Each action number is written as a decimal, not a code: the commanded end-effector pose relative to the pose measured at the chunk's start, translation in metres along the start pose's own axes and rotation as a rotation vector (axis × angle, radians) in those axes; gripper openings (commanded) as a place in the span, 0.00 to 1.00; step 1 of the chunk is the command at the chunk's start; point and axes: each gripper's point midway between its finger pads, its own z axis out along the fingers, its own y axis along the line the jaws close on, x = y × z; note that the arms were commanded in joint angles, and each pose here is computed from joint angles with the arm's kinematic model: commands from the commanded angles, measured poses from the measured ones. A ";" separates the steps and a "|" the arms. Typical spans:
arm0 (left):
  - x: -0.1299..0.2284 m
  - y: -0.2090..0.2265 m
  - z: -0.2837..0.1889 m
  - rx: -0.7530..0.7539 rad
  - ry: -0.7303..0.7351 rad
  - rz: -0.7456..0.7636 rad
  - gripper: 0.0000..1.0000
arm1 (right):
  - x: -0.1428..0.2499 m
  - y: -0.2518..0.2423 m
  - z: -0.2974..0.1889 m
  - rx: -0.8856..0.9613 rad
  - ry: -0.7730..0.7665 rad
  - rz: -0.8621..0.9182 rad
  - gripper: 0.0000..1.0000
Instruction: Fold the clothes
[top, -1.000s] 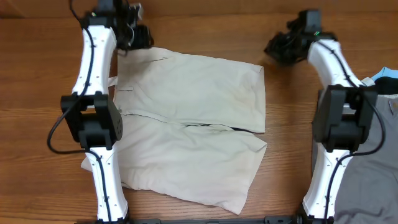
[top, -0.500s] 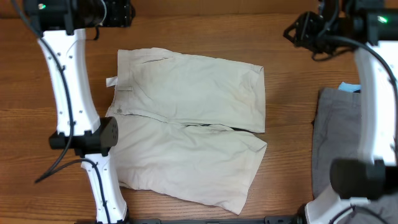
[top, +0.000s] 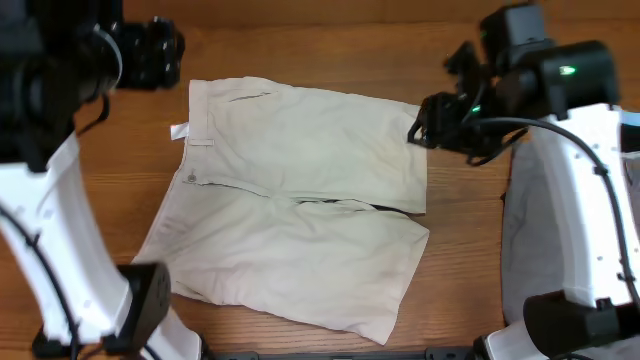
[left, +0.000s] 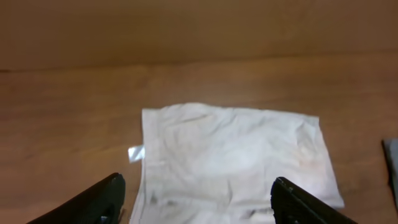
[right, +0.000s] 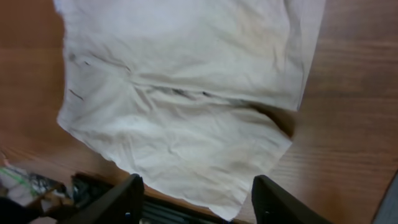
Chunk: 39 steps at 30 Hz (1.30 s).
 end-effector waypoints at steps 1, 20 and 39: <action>0.023 0.007 -0.015 -0.054 0.047 0.000 0.79 | 0.017 -0.014 0.027 0.068 0.095 0.060 0.59; 0.124 0.014 0.031 -0.045 0.422 -0.080 0.76 | 0.071 -0.080 0.236 0.100 0.254 0.108 0.04; 0.127 0.017 0.044 -0.046 0.428 -0.081 0.77 | 0.051 -0.076 0.198 0.071 0.259 0.034 0.04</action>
